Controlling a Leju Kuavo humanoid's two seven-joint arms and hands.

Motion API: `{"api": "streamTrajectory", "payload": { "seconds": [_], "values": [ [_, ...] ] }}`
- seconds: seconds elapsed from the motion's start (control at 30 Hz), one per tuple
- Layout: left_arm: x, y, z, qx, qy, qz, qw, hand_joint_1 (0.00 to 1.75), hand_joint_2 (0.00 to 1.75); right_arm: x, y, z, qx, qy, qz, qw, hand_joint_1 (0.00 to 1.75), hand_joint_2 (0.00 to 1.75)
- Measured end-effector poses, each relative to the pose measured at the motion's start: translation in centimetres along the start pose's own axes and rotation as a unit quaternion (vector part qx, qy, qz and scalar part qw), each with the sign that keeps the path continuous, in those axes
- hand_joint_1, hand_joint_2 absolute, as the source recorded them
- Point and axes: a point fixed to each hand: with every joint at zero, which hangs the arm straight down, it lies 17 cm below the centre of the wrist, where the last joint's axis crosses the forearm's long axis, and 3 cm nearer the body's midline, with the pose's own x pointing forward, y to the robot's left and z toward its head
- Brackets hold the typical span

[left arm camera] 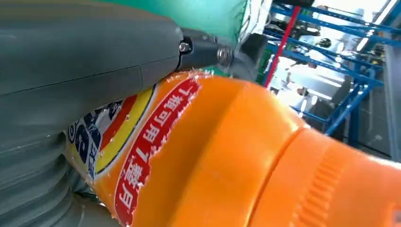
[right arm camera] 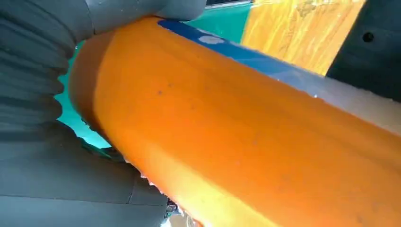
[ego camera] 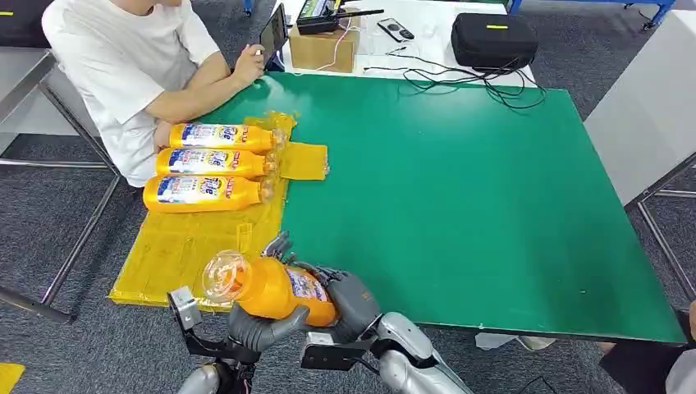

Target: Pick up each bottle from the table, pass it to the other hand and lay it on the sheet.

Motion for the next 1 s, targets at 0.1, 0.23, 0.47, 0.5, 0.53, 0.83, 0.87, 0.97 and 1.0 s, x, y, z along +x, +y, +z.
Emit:
{"api": "streamTrajectory", "payload": {
  "seconds": [0.1, 0.23, 0.47, 0.5, 0.53, 0.83, 0.87, 0.97, 1.0],
  "values": [
    [0.4, 0.0, 0.1, -0.004, -0.010, 0.006, 1.000, 1.75, 1.75, 0.4, 0.2, 0.0, 0.005, -0.007, -0.017, 1.000, 0.00, 1.75],
    [0.8, -0.2, 0.1, -0.010, -0.017, 0.013, 1.000, 1.75, 1.75, 0.5, 0.4, -0.1, 0.006, -0.006, -0.034, 0.999, 0.00, 1.75],
    [1.1, -0.7, -0.2, -0.021, -0.023, 0.017, 0.999, 1.75, 1.75, 0.9, -0.2, 0.2, -0.015, -0.006, -0.090, 0.996, 0.00, 0.00],
    [1.2, -0.8, -0.3, -0.024, -0.025, 0.016, 0.999, 1.75, 1.75, 0.9, -0.4, 0.3, -0.022, -0.006, -0.093, 0.995, 0.00, 0.00],
    [1.3, -1.0, -0.5, -0.026, -0.027, 0.012, 0.999, 1.75, 1.75, 1.0, -0.9, 0.3, -0.033, -0.007, -0.093, 0.995, 0.00, 0.00],
    [3.8, 2.5, -3.9, 0.053, -0.068, -0.208, 0.974, 1.75, 1.75, 1.5, -6.6, 1.2, -0.153, -0.006, -0.064, 0.986, 0.00, 0.00],
    [4.5, 3.3, -4.2, 0.069, -0.080, -0.246, 0.964, 1.75, 1.75, 1.4, -7.5, 1.4, -0.169, -0.006, -0.060, 0.984, 0.00, 0.00],
    [6.9, 5.3, -5.6, 0.109, -0.116, -0.360, 0.920, 1.75, 1.75, 1.7, -12.0, 2.2, -0.251, -0.019, -0.048, 0.967, 0.00, 0.00],
    [7.6, 5.9, -6.0, 0.118, -0.128, -0.390, 0.904, 1.75, 1.75, 1.8, -13.8, 2.6, -0.285, -0.025, -0.043, 0.957, 0.00, 0.00]
  ]
}}
